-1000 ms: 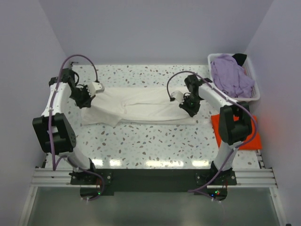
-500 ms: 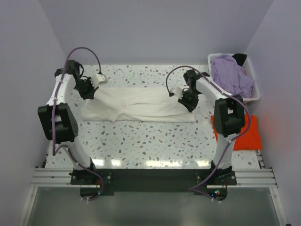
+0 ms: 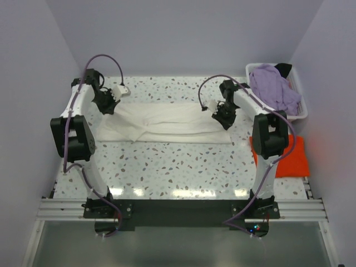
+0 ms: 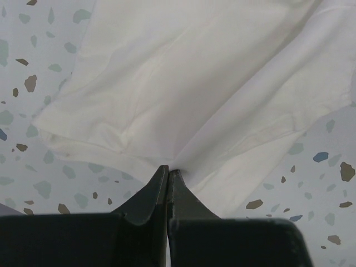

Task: Fold and stack the t-shirts
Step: Fold the tshirt

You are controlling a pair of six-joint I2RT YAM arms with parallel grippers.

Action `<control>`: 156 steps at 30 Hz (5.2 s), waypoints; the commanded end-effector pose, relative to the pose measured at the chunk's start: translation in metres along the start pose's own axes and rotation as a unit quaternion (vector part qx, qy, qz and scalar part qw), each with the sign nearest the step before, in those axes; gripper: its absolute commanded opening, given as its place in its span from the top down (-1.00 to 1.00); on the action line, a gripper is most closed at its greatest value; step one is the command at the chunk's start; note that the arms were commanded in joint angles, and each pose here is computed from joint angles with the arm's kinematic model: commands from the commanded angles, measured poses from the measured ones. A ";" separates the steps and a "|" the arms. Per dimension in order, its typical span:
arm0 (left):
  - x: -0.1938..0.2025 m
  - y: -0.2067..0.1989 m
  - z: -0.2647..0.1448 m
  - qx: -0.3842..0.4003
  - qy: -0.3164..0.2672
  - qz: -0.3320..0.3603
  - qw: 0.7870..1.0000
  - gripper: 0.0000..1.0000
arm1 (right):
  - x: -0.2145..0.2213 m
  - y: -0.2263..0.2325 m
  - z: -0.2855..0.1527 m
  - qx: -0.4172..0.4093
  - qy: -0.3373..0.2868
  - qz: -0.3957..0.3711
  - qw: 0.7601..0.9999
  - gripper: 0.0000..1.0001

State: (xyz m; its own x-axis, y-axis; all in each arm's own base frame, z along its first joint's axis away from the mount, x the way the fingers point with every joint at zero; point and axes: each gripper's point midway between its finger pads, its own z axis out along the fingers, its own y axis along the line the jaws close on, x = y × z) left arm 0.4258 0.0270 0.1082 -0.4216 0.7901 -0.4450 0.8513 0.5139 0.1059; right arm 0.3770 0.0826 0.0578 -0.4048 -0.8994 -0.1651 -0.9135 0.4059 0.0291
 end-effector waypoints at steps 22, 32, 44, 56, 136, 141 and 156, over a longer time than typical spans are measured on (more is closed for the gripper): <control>-0.011 0.035 0.017 -0.039 -0.007 0.000 0.999 1.00 | -0.011 -0.023 0.005 0.012 -0.007 -0.003 1.000 1.00; -0.015 0.039 0.026 -0.037 -0.002 0.014 0.999 1.00 | -0.007 -0.022 0.013 0.010 0.000 0.005 1.000 1.00; -0.014 0.046 0.032 -0.036 0.004 0.019 0.999 1.00 | -0.004 -0.023 0.013 0.012 0.001 0.011 1.000 1.00; -0.006 0.047 0.044 -0.040 0.013 0.013 0.999 1.00 | -0.005 -0.030 0.022 0.017 0.002 0.021 1.000 1.00; 0.009 -0.089 -0.002 0.049 -0.118 -0.388 0.913 0.18 | -0.151 0.089 0.020 -0.127 -0.168 0.228 0.951 0.83; -0.004 -0.105 0.013 0.058 -0.104 -0.356 0.927 0.19 | -0.149 0.089 0.045 -0.116 -0.157 0.218 0.956 0.88; 0.000 -0.063 0.012 -0.031 -0.094 -0.409 0.907 0.06 | -0.175 0.047 0.043 -0.030 -0.214 0.293 0.931 0.42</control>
State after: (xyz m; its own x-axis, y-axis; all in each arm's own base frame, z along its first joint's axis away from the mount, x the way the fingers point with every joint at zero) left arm 0.3492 -0.0290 0.0756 -0.8606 0.1319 -0.4920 0.3244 0.8867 -0.3296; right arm 0.3778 0.2610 0.0211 -0.8120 -0.4581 -0.3616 -0.5728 0.7446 0.3429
